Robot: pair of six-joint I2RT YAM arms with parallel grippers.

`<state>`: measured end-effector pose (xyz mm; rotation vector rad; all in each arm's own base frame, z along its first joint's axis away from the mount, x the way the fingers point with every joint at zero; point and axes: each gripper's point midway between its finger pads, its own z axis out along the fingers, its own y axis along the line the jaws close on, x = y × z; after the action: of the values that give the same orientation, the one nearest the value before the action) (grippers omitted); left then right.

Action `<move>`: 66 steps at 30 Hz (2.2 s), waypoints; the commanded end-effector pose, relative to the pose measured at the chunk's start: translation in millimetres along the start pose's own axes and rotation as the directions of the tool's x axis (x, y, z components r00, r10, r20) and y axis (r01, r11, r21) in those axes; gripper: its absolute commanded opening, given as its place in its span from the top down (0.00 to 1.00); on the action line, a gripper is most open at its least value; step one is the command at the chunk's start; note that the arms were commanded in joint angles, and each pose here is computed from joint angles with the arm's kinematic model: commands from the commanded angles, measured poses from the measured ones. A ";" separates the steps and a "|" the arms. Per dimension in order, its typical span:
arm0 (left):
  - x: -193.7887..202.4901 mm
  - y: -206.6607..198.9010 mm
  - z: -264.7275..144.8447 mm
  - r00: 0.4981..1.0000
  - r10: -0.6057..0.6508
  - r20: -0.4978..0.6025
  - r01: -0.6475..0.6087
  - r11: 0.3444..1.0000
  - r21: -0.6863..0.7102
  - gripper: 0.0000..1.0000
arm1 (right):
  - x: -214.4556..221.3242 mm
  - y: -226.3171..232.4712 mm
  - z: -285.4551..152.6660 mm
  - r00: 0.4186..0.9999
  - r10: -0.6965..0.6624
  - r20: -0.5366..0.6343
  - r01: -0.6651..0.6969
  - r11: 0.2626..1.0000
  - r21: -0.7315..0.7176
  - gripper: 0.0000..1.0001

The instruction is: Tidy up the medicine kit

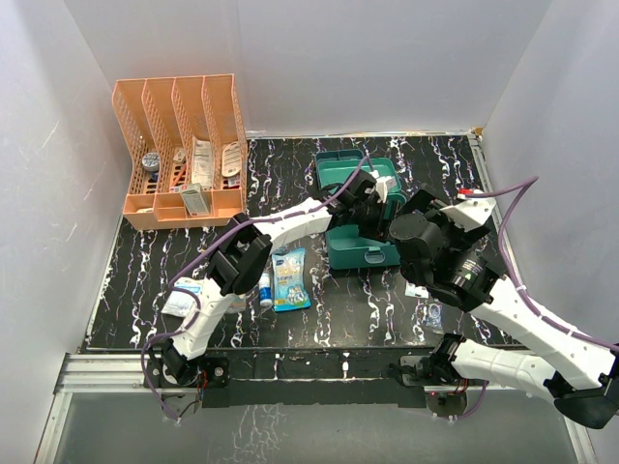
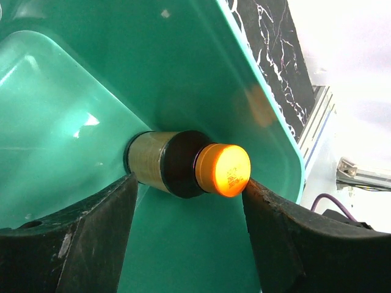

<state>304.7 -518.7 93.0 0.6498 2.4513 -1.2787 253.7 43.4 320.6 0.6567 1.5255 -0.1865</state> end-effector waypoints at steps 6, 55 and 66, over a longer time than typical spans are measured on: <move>-31.9 -52.9 -47.5 0.971 0.207 0.119 -0.205 0.978 -0.028 0.33 | -2.9 -4.0 -0.5 0.999 0.037 0.006 -0.037 0.999 0.007 0.07; 37.5 122.9 -365.0 0.751 0.602 0.272 -0.091 0.502 -0.860 0.34 | 53.5 42.9 -1.9 0.981 -0.131 -0.145 0.114 0.986 -0.122 0.07; 68.6 160.4 -377.4 0.728 0.610 0.313 0.033 0.426 -0.904 0.27 | 78.2 61.6 -0.1 0.972 -0.152 -0.179 0.127 0.982 -0.143 0.07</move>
<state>301.2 -121.8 147.5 0.3717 1.9496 0.0439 283.5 106.1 258.8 0.4379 1.7767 -0.1878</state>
